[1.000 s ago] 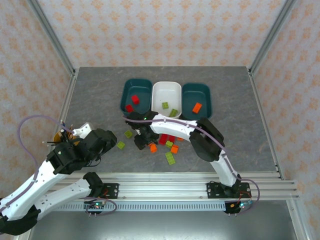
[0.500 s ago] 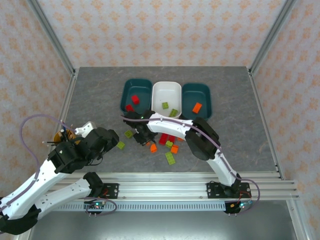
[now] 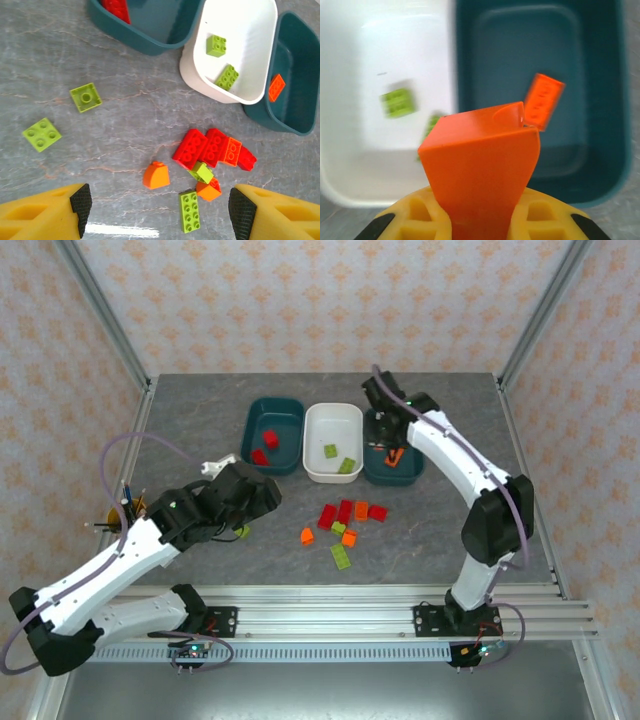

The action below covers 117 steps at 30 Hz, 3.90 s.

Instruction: Sort the legos into containers by color

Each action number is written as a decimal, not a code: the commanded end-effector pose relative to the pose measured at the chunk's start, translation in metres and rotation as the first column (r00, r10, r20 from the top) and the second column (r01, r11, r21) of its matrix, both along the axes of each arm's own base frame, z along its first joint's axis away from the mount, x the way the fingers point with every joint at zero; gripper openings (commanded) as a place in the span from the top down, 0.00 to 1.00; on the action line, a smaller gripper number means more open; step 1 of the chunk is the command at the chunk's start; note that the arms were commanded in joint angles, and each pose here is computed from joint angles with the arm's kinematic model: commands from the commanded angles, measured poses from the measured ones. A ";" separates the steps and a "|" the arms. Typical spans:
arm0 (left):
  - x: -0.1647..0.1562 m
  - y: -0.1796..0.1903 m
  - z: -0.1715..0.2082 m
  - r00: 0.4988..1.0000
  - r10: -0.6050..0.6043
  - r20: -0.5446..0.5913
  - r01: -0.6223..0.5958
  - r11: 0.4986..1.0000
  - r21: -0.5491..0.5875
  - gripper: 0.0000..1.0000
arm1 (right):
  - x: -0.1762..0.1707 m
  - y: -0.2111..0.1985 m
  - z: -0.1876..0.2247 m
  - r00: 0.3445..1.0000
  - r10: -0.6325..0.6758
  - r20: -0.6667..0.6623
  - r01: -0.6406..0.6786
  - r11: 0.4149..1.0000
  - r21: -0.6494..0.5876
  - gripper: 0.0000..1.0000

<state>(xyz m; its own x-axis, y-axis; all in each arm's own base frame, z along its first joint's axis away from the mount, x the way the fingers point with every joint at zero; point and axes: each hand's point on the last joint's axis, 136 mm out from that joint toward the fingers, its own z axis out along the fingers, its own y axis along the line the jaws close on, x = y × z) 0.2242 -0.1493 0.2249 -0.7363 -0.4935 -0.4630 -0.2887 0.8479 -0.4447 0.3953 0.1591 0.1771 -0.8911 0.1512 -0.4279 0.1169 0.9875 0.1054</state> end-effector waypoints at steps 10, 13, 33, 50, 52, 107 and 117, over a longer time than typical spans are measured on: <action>0.016 -0.025 0.010 0.997 -0.069 0.025 0.069 0.998 -0.007 0.24 | 0.055 -0.007 -0.090 0.967 -0.096 -0.235 0.122 0.988 0.099 0.83; 0.015 -0.028 0.004 0.997 -0.074 0.006 0.074 0.997 -0.004 0.24 | 0.063 -0.010 -0.102 0.958 -0.116 -0.262 0.144 0.985 0.090 0.82; 0.026 -0.091 -0.063 0.900 -0.368 -0.236 0.394 0.916 0.076 0.35 | 0.028 -0.008 0.012 0.996 -0.083 -0.038 0.087 0.986 0.144 0.51; 0.060 -0.132 -0.166 0.753 -0.441 -0.489 0.581 0.794 0.179 0.48 | -0.160 -0.012 0.014 1.000 0.006 0.021 -0.012 0.956 0.292 0.49; 0.060 -0.132 -0.175 0.745 -0.438 -0.503 0.587 0.788 0.183 0.47 | -0.166 -0.017 0.014 1.000 -0.003 0.020 -0.003 0.956 0.293 0.49; 0.221 0.005 -0.127 0.851 -0.172 -0.497 0.388 0.843 0.373 0.75 | -0.151 0.097 0.064 0.953 0.261 0.153 -0.301 0.867 0.396 0.53; 0.208 0.010 -0.161 0.815 -0.145 -0.561 0.400 0.841 0.365 0.66 | -0.148 0.098 0.050 0.957 0.266 0.113 -0.289 0.882 0.373 0.52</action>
